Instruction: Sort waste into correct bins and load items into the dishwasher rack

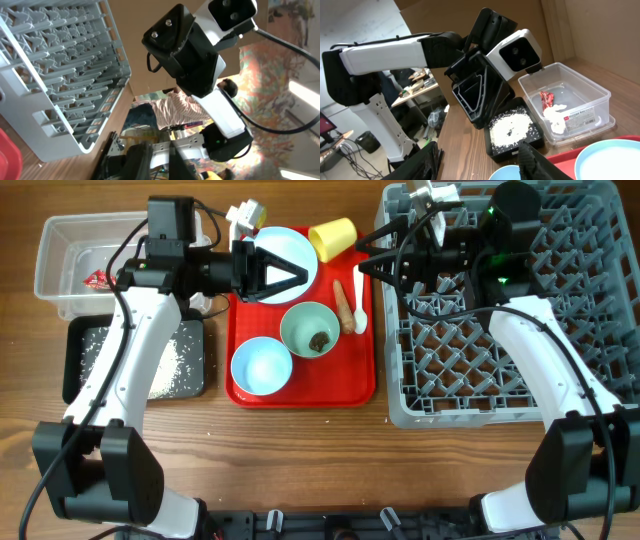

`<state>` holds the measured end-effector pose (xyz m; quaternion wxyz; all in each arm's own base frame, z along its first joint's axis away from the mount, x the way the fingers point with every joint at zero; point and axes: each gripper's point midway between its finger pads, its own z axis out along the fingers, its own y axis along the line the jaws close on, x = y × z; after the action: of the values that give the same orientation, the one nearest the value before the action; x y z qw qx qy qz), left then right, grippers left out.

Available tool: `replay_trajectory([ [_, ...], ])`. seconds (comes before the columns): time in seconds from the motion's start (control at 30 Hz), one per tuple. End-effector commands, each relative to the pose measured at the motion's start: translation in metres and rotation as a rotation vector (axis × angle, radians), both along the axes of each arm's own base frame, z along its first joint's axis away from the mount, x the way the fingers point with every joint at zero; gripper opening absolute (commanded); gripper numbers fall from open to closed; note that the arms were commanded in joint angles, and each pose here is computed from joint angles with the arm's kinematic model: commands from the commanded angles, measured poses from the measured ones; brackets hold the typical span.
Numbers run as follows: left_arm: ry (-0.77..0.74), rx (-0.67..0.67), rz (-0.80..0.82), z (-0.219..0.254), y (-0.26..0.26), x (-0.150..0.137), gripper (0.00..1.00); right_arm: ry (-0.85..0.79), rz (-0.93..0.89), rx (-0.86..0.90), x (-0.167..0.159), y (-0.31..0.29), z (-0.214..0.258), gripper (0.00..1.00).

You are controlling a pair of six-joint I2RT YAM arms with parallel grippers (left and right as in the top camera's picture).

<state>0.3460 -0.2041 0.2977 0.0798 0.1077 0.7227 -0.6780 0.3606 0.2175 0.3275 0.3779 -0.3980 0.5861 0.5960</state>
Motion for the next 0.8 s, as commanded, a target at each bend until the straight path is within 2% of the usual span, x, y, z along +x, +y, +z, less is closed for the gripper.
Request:
replay_trajectory([
  [0.0, -0.047, 0.028, 0.025, 0.005, -0.001, 0.002, 0.26, -0.003, 0.031, 0.002, -0.003, 0.001, 0.002, 0.63],
  [0.03, -0.05, 0.066, 0.061, -0.001, 0.0, 0.008, 0.3, -0.001, 0.031, 0.002, -0.003, 0.001, 0.002, 0.79],
  [0.07, -0.013, 0.193, 0.191, -0.022, 0.005, 0.03, 0.33, 0.015, 0.013, 0.0, 0.0, 0.001, 0.002, 1.0],
  [0.13, -0.012, 0.32, 0.33, -0.041, 0.013, 0.053, 0.43, 0.043, -0.039, -0.001, 0.009, -0.002, 0.002, 1.0],
  [0.23, -0.068, 0.514, 0.531, -0.052, 0.029, 0.084, 0.47, 0.105, -0.174, 0.003, 0.034, -0.029, 0.002, 1.0],
  [0.27, -0.133, 0.61, 0.586, -0.049, 0.032, 0.092, 0.47, 0.112, -0.205, 0.005, 0.04, -0.045, 0.002, 1.0],
  [0.37, -0.274, 0.837, 0.65, -0.032, 0.024, 0.106, 0.56, 0.161, -0.275, 0.016, 0.05, -0.085, 0.003, 1.0],
  [0.43, -0.326, 0.955, 0.619, -0.032, 0.01, 0.123, 0.64, 0.173, -0.322, 0.021, 0.054, -0.099, 0.006, 0.99],
  [0.5, -0.291, 0.992, 0.574, -0.056, -0.001, 0.142, 0.69, 0.194, -0.366, 0.021, 0.06, -0.102, 0.004, 0.99],
  [0.6, -0.231, 1.038, 0.533, -0.115, -0.012, 0.171, 0.69, 0.28, -0.532, -0.051, 0.079, -0.108, -0.03, 0.99],
  [0.67, -0.216, 1.05, 0.52, -0.141, -0.016, 0.18, 0.69, 0.356, -0.746, -0.26, 0.088, -0.122, -0.075, 0.99],
  [0.77, -0.234, 1.037, 0.526, -0.153, -0.023, 0.19, 0.69, 0.365, -0.9, -0.513, 0.081, -0.133, -0.094, 1.0],
])
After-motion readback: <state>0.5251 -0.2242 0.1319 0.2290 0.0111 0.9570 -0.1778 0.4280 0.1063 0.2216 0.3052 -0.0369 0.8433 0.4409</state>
